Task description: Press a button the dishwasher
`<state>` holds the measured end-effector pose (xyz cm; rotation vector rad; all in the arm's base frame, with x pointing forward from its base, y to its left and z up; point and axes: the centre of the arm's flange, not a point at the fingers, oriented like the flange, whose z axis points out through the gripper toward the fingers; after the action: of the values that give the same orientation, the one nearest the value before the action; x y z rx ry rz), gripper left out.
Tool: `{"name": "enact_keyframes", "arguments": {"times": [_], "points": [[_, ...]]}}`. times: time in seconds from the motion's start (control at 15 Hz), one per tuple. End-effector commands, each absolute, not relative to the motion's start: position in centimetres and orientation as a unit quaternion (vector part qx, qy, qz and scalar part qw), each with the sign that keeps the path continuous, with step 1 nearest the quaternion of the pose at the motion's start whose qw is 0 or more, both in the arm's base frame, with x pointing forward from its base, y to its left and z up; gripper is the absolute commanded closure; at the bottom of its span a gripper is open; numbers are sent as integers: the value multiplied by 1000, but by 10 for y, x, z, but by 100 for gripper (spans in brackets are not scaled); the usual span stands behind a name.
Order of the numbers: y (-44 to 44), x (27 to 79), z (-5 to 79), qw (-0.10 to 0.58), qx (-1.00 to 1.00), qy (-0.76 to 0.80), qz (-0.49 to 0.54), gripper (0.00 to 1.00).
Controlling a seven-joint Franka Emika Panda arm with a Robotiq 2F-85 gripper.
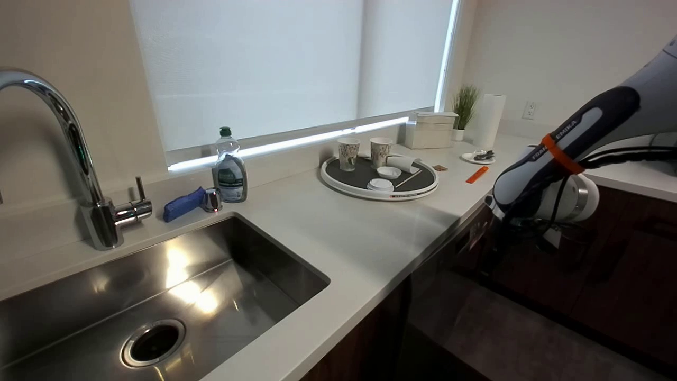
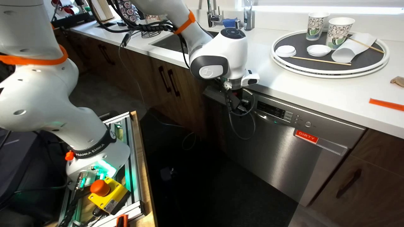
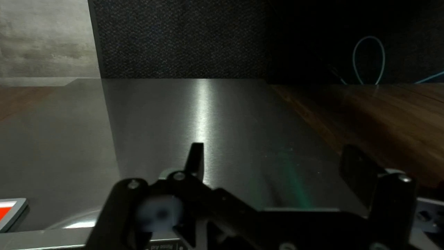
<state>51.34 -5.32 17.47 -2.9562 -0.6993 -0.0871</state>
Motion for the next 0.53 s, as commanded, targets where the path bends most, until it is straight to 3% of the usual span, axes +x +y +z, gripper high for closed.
{"name": "enact_keyframes", "arguments": {"times": [0.0,0.13,0.2,0.33,0.47], "points": [[-50,527,156,59,-974,-212,-60,0],[-50,530,154,58,-974,-204,-74,1],[-50,532,154,60,-975,-200,-80,26],[-52,534,153,61,-974,-196,-91,30],[-53,535,154,64,-974,-192,-100,47]]}}
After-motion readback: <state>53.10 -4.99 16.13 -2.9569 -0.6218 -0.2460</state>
